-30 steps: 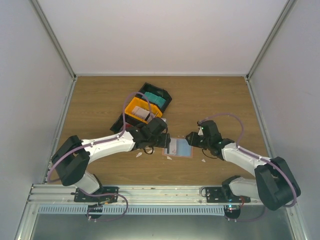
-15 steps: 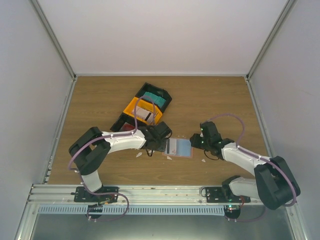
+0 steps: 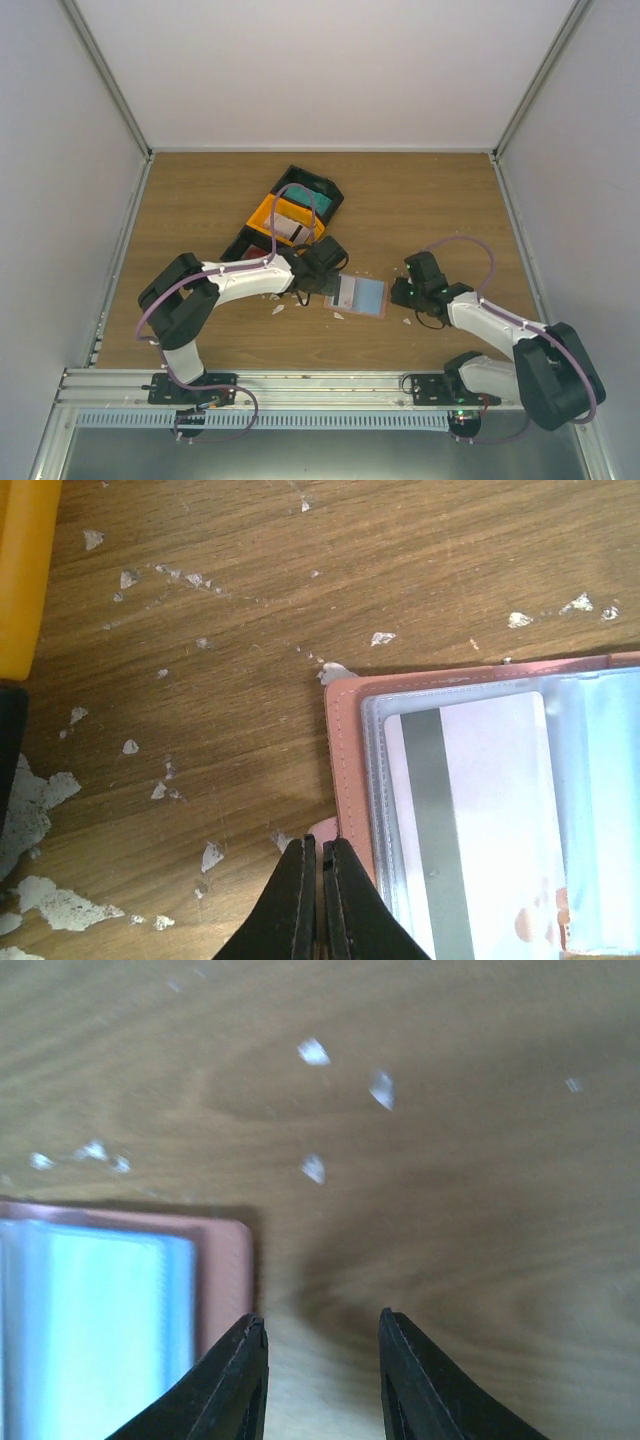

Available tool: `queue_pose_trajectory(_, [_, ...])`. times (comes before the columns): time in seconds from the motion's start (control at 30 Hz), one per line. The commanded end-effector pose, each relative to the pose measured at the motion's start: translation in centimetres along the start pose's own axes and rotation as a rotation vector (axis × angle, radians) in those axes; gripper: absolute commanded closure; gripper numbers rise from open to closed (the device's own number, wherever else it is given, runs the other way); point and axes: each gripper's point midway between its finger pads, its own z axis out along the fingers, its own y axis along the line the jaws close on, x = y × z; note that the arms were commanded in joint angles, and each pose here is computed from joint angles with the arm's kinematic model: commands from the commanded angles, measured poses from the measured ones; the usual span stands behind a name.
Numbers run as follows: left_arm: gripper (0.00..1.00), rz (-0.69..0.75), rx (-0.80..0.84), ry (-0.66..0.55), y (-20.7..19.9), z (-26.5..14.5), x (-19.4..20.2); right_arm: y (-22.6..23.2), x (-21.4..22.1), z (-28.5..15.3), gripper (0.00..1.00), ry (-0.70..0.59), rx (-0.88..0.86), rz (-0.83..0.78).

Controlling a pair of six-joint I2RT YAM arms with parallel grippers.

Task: Put the credit cards into the card holder
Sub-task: Close the card holder at the center of the board.

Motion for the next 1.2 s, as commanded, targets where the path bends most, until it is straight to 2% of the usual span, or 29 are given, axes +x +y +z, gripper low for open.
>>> queue_pose_trajectory(0.0, [1.00,0.009,0.058,-0.077,-1.2,-2.8,-2.5,-2.6,2.6,-0.3,0.68,0.088,0.083,0.020])
queue_pose_trajectory(0.37, [1.00,0.071,0.230,-0.063,-4.6,-4.9,-3.1,0.4,4.6,0.7,0.86,0.271,-0.062,-0.060])
queue_pose_trajectory(0.63, [0.97,0.109,0.550,-0.017,-10.6,-6.2,-2.8,3.6,5.4,1.4,0.87,0.321,-0.256,-0.037])
queue_pose_trajectory(0.8, [0.96,0.117,0.610,0.024,-12.0,-5.3,-2.0,3.2,5.3,2.3,0.86,0.312,-0.243,-0.001])
queue_pose_trajectory(0.93, [0.95,0.113,0.598,0.037,-11.8,-3.6,-1.3,2.4,4.8,2.4,0.86,0.277,-0.208,0.028])
queue_pose_trajectory(1.07, [0.86,0.129,0.664,0.007,-12.6,-3.5,-1.0,1.7,3.8,2.0,0.86,0.223,-0.177,0.044])
queue_pose_trajectory(1.17, [0.84,0.145,0.719,-0.002,-13.6,-3.5,-0.7,1.6,2.9,1.4,0.85,0.179,-0.164,0.046])
